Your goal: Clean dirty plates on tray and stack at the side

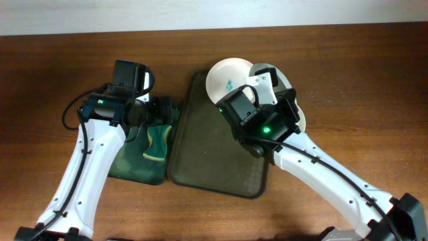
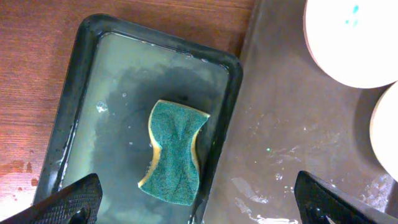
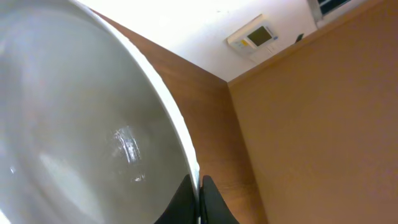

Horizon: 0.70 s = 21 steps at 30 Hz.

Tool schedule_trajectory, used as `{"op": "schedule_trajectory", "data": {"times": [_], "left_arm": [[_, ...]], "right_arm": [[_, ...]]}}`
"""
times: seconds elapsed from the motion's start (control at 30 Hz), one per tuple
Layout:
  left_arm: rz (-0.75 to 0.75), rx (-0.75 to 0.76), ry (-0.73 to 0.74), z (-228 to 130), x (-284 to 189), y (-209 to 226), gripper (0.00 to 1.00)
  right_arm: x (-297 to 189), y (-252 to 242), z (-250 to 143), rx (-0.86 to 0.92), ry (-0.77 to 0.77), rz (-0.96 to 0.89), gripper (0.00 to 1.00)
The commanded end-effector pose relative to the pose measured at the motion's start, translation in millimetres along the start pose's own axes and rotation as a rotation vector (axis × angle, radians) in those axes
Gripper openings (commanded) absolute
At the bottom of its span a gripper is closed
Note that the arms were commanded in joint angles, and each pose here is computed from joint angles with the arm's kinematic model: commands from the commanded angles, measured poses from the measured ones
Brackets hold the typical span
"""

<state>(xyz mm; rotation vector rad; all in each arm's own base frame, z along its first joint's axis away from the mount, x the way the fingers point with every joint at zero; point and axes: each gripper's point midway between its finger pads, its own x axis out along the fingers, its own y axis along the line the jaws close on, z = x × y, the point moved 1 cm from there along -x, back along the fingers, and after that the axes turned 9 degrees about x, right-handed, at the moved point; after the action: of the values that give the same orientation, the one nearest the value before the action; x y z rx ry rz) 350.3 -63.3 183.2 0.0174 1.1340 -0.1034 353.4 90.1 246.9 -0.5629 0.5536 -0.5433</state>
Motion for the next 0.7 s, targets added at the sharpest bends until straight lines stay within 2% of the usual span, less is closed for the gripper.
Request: {"op": "schedule_trajectory", "data": {"times": [0.0, 0.03, 0.07, 0.1, 0.13, 0.17, 0.23, 0.37, 0.43, 0.5, 0.57, 0.6, 0.63, 0.67], "left_arm": [[-0.007, -0.004, -0.024, 4.9, -8.0, 0.5, 0.97], [-0.007, -0.005, -0.026, 5.4, -8.0, 0.6, 0.97], [-0.007, -0.004, -0.025, 5.1, -8.0, 0.5, 0.97], [-0.007, -0.005, -0.025, 5.3, -8.0, 0.6, 0.97], [-0.007, -0.004, -0.022, 4.5, -7.9, 0.5, 0.97], [-0.007, -0.004, -0.022, 4.6, -7.9, 0.5, 0.97], [-0.007, -0.004, -0.022, 4.4, -7.9, 0.5, 0.97], [-0.007, -0.004, -0.016, 3.1, -7.9, 0.7, 0.98], [-0.006, -0.005, -0.017, 3.4, -7.9, 0.8, 0.98], [-0.007, -0.004, -0.017, 3.2, -7.9, 0.6, 0.98], [-0.006, -0.004, -0.009, 1.5, -7.9, 0.8, 0.99], [-0.006, -0.004, -0.007, 0.9, -7.9, 0.9, 0.99], [-0.005, -0.004, -0.004, 0.2, -7.9, 0.9, 0.99], [-0.005, -0.004, -0.005, 0.4, -7.9, 1.2, 1.0]], "right_arm": [[-2.0, -2.7, 9.9, 0.085, -0.001, 0.063, 0.04], [-2.1, 0.7, 7.5, 0.037, 0.009, 0.083, 0.04], [-1.4, 11.0, 7.5, 0.123, 0.027, 0.147, 0.04], [-1.2, 13.4, 8.4, 0.04, 0.019, 0.155, 0.04], [2.1, -0.9, 9.2, 0.105, 0.01, 0.07, 0.04], [-0.5, 12.1, 5.3, 0.055, 0.032, 0.153, 0.04], [7.1, 5.8, -9.2, 0.109, 0.097, 0.14, 0.04], [16.9, 46.4, -35.6, 0.283, 0.354, 0.5, 0.04], [26.5, 50.9, -41.7, 0.404, 0.495, 0.688, 0.04], [47.7, 35.3, -48.4, 0.562, 0.608, 0.807, 0.04], [92.7, -17.0, -63.8, 0.839, 0.698, 0.861, 0.04], [116.0, -46.5, -79.3, 0.941, 0.715, 0.803, 0.04], [149.6, -94.6, -114.5, 1.08, 0.742, 0.665, 0.04], [164.3, -116.1, -136.5, 1.145, 0.766, 0.595, 0.04]]}}
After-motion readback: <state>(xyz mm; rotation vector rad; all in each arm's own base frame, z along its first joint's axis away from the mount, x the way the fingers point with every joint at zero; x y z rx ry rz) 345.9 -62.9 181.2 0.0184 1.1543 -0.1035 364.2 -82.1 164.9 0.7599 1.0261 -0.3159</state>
